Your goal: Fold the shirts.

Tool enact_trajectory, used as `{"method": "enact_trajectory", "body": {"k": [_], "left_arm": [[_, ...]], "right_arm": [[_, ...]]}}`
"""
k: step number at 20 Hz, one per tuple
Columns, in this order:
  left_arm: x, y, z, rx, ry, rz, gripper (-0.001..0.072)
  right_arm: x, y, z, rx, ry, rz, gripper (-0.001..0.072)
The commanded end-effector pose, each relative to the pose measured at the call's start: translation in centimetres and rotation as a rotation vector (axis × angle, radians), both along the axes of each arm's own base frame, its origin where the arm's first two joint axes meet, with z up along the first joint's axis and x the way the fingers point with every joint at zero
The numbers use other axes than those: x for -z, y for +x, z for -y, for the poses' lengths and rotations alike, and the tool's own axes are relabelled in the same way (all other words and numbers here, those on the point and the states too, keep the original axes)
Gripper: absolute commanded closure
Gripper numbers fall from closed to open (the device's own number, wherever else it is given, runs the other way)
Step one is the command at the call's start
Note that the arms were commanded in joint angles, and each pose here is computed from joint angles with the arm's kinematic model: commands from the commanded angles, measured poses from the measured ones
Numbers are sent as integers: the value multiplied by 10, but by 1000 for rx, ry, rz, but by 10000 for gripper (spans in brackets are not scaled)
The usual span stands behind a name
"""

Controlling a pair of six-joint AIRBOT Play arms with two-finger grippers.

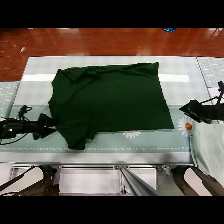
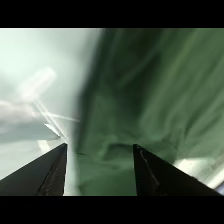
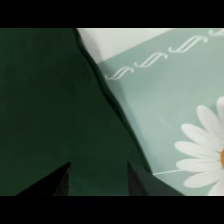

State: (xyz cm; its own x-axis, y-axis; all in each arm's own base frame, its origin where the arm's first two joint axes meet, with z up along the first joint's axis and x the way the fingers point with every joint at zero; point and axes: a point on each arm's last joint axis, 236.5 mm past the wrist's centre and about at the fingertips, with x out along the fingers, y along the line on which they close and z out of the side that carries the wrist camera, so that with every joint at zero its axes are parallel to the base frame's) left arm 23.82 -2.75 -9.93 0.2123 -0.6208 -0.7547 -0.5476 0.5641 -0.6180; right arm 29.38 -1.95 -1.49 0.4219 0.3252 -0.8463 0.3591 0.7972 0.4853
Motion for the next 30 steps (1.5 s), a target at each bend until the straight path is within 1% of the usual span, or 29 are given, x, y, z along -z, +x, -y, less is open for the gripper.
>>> {"method": "enact_trajectory", "body": {"k": [1,2,3,4,5,7,10,12,15,18,23,26,27,28,29,30], "left_arm": [[17,2,17,27,38,11,200],[22,5,23,26,48,3,202],[28,8,26,11,65,-21,248],[30,9,28,18,77,-22,538],[29,11,28,49,85,4,675],[23,14,28,72,82,21,686],[21,18,27,79,87,37,686],[21,18,27,80,87,37,686],[21,19,27,80,87,37,686],[21,19,27,80,87,37,686],[21,19,27,79,88,37,686],[21,19,27,78,88,39,686],[20,21,26,78,90,42,686],[17,24,25,79,91,51,686],[11,30,24,86,90,68,686],[0,40,23,95,86,94,685]], "right_arm": [[0,-4,-11,3,43,6,302],[-1,-3,-12,5,50,11,302],[-2,1,-8,23,40,29,302],[-3,7,5,72,23,52,302],[-3,9,21,133,16,59,302],[7,-10,41,183,6,-7,302],[36,-44,16,159,85,-136,302],[50,-56,5,133,91,-178,302],[69,-69,-6,102,145,-261,302],[76,-57,-18,112,235,-256,302],[90,-34,-31,143,345,-238,302],[95,-5,-51,69,306,-221,304],[92,8,-59,42,291,-209,365],[84,24,-68,-11,271,-180,535],[71,39,-75,-63,253,-136,682],[50,57,-83,-118,238,-84,685]]}}
